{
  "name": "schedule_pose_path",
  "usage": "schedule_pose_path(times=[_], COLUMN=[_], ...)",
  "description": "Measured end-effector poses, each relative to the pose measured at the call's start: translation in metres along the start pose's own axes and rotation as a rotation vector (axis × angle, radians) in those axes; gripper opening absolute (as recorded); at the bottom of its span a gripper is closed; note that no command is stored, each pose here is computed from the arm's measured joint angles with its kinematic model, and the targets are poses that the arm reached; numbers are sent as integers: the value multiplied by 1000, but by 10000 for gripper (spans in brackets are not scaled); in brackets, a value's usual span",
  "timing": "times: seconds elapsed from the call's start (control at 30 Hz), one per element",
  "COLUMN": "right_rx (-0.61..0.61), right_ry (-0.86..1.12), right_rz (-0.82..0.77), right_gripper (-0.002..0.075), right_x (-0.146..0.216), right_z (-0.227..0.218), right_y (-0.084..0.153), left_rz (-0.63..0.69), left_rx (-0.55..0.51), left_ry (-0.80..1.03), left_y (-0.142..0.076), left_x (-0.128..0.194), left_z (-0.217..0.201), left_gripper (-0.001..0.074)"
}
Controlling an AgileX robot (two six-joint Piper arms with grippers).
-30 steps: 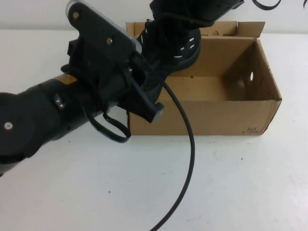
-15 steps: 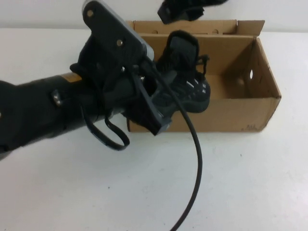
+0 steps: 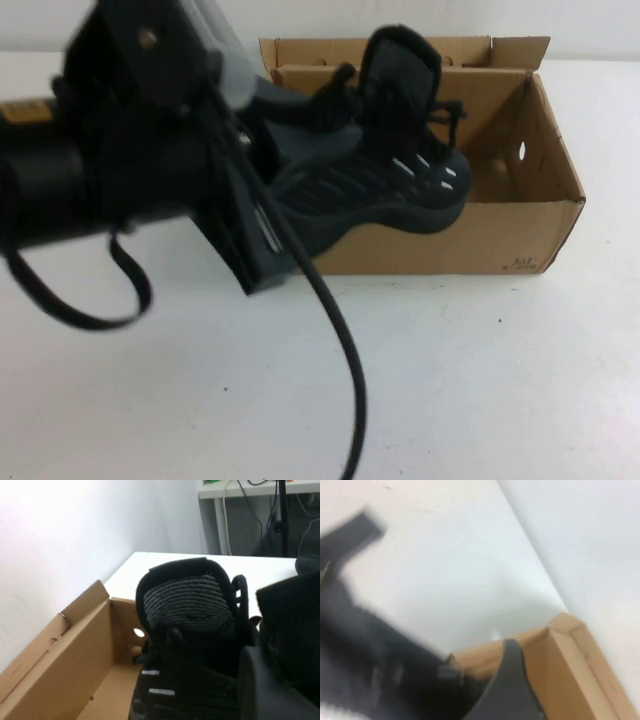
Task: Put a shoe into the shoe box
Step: Pick up the shoe from the table
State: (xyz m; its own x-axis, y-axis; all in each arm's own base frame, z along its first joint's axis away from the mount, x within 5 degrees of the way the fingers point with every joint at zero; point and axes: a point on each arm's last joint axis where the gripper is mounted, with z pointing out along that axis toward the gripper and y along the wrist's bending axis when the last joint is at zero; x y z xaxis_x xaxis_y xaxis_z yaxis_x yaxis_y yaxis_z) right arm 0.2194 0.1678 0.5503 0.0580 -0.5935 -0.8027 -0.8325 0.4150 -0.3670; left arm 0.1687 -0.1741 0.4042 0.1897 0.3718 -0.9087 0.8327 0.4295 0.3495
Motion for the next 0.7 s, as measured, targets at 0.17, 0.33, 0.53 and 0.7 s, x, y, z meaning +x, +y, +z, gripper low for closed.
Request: schedule_pose_path(times=[0.17, 0.33, 0.53, 0.7], right_rx=[-7, -94, -262, -318], right_ry=[53, 191, 283, 263], right_rz=[-35, 16, 118, 155], right_gripper=[496, 496, 497, 510], right_x=[18, 60, 98, 108], right_z=[-22, -12, 17, 30], right_y=[18, 41, 66, 74], left_rz=[-28, -76, -214, -278], left_rx=[27, 117, 302, 315], left_ry=[31, 48, 38, 57], left_y=[20, 33, 45, 55], left_x=[-1, 11, 30, 42], left_z=[-14, -29, -38, -35], left_gripper=[66, 66, 66, 66])
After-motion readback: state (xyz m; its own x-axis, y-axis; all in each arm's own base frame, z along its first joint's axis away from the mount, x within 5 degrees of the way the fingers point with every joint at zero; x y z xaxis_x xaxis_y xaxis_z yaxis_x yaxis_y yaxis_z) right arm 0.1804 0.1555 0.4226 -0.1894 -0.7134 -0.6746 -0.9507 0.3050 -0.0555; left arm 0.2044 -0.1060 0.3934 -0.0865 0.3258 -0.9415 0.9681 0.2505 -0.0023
